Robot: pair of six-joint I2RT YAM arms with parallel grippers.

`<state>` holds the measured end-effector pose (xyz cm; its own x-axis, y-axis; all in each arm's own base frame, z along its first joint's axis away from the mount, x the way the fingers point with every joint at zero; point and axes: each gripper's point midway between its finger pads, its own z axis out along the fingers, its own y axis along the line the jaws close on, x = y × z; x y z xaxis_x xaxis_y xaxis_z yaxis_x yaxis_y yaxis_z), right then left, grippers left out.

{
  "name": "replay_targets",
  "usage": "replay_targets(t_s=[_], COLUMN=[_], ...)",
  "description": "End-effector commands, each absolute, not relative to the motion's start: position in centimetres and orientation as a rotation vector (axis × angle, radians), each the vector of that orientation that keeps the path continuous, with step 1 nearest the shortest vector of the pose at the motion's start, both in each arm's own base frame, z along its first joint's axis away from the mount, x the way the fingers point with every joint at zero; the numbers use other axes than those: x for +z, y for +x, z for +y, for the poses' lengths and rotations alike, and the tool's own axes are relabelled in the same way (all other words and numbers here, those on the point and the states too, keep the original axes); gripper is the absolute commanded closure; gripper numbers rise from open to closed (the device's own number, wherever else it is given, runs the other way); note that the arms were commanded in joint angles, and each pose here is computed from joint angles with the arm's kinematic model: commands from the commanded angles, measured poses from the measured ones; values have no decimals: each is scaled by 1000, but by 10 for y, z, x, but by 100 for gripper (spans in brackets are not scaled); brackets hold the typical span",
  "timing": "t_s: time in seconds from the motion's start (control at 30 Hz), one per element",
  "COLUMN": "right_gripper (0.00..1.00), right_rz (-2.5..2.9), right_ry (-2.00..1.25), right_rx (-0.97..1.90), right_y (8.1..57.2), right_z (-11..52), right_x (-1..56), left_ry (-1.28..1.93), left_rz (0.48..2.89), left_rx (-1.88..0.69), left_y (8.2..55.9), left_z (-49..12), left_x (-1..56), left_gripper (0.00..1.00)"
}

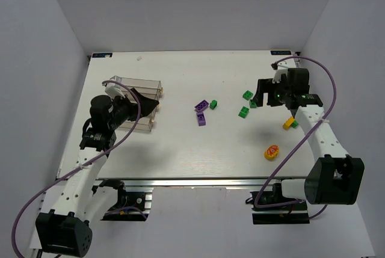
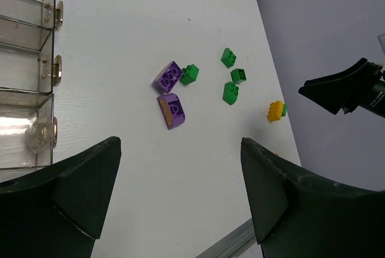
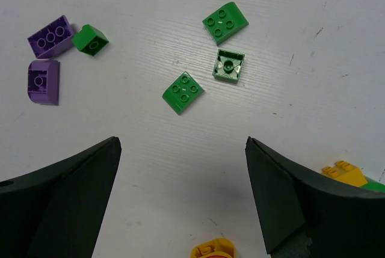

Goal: Sort the legos into containers by color

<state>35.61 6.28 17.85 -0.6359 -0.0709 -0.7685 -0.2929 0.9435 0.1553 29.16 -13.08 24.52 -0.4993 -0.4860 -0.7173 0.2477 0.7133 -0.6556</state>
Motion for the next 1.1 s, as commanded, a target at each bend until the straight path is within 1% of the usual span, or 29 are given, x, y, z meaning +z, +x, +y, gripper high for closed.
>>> replay_targets(t_s=[0.0,0.13,0.23,0.3,0.33,0.37,0.4,0.5,0.53,0.57,0.6,0.63,0.67,0.7,0.73,0.77,0.8,0.83,0.87,0.9,0.93,0.97,1.0,1.03,1.07], right_gripper=[11,11,11,11,11,11,11,11,11,11,11,11,11,11,11,11,18,33,60,86,100,100,75,59,50], right_rz=[2197,2180,2148,2140,2067,2067,2037,1983,1970,1985,1977,2012,2032,2046,2064,2063,2086,2073,2036,2081,2063,2076,2084,2102,2103], right_ry=[-262,-328,-449,-576,-759,-851,-924,-955,-948,-935,-955,-977,-991,-1005,-1011,-1005,-954,-915,-881,-784,-752,-733,-718,-696,-691], right_rx=[316,361,435,455,468,504,521,486,455,404,383,379,351,371,415,415,448,459,456,479,474,489,494,506,505], right_y=[360,356,350,341,337,325,321,329,332,336,338,336,337,334,328,329,326,325,332,330,335,335,335,337,339], right_z=[61,68,82,87,97,101,106,109,107,102,102,100,96,97,100,99,102,103,106,106,107,108,107,108,108], right_x=[191,196,199,196,200,195,197,210,214,210,208,199,196,193,189,190,186,191,197,192,196,194,195,193,193], left_ry=[-117,-90,-70,-45,-44,-36,-26,-26,-24,-45,-56,-76,-73,-78,-76,-79,-91,-90,-107,-88,-85,-88,-82,-79,-75], left_rz=[1850,1861,1869,1869,1893,1902,1915,2004,2011,2104,2140,2133,2253,2289,2270,2335,2396,2418,2407,2453,2453,2487,2471,2492,2498], left_rx=[-947,-968,-981,-995,-1005,-1013,-1021,-1019,-1000,-966,-932,-879,-822,-779,-734,-673,-583,-542,-484,-430,-383,-356,-333,-303,-285], left_y=[295,300,304,305,309,312,314,326,331,337,341,354,352,356,366,364,372,373,381,379,379,377,379,379,378], left_z=[-141,-150,-158,-167,-171,-177,-183,-208,-219,-226,-232,-236,-248,-254,-266,-268,-272,-277,-280,-290,-297,-296,-303,-306,-310], left_x=[269,270,270,271,264,262,260,242,246,221,214,223,192,185,199,187,162,156,164,143,144,130,132,119,113], left_gripper=[10,11,13,21,26,35,40,56,58,59,57,54,50,44,41,38,34,28,25,23,19,18,18,17,16])
